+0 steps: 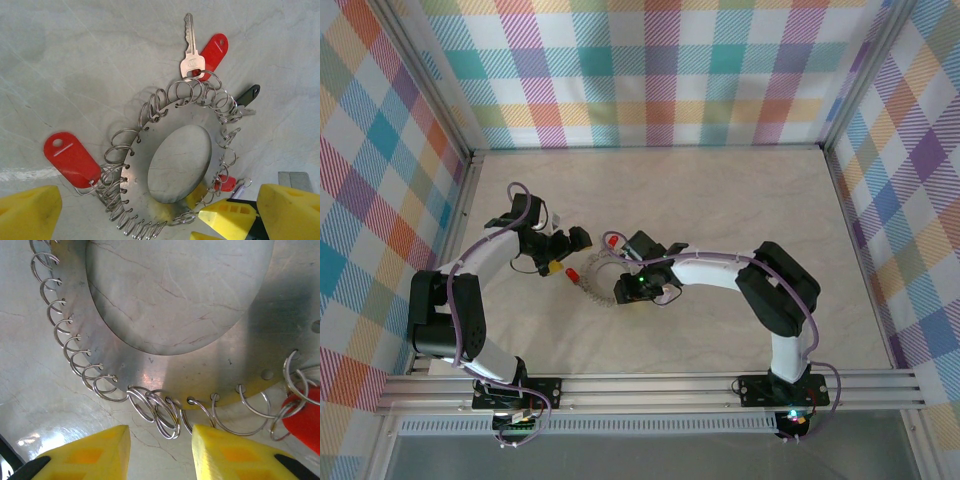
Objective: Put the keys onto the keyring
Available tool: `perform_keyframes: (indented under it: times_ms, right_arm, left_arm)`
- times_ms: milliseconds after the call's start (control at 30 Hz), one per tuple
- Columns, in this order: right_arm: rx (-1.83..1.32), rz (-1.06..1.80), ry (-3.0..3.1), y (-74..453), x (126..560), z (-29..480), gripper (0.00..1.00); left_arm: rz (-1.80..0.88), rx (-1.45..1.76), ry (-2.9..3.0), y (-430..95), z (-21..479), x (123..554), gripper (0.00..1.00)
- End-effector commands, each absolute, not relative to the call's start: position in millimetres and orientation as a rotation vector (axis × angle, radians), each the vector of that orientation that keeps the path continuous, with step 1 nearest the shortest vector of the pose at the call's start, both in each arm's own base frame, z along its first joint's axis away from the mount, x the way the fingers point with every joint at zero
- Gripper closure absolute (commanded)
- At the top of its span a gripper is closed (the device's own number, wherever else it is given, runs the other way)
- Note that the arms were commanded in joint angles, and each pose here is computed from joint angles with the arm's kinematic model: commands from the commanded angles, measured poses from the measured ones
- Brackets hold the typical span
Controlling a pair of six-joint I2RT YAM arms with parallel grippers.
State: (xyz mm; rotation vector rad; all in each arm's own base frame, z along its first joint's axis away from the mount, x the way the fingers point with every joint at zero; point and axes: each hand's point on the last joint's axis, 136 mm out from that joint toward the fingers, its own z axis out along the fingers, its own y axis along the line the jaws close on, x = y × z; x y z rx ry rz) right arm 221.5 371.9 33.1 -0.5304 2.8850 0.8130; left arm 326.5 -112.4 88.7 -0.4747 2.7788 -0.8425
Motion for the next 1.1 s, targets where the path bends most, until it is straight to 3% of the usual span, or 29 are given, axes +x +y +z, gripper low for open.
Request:
perform_keyframes:
  times_ms: [0, 500, 1067]
  right_arm:
    - [-0.533, 0.79, 2.949, 374, 214, 24, 0.62]
    - [-0.626, 0.972, 2.822, 400, 220, 40, 0.73]
    - [-0.695, 1.079, 2.728, 415, 227, 58, 0.71]
  left_arm:
    - [-0.846, -0.486, 2.781, -109, 93, 328, 0.0]
    - [-0.832, -0.489, 2.787, -107, 92, 327, 0.0]
    - [-0.845, -0.497, 2.781, -108, 92, 326, 0.0]
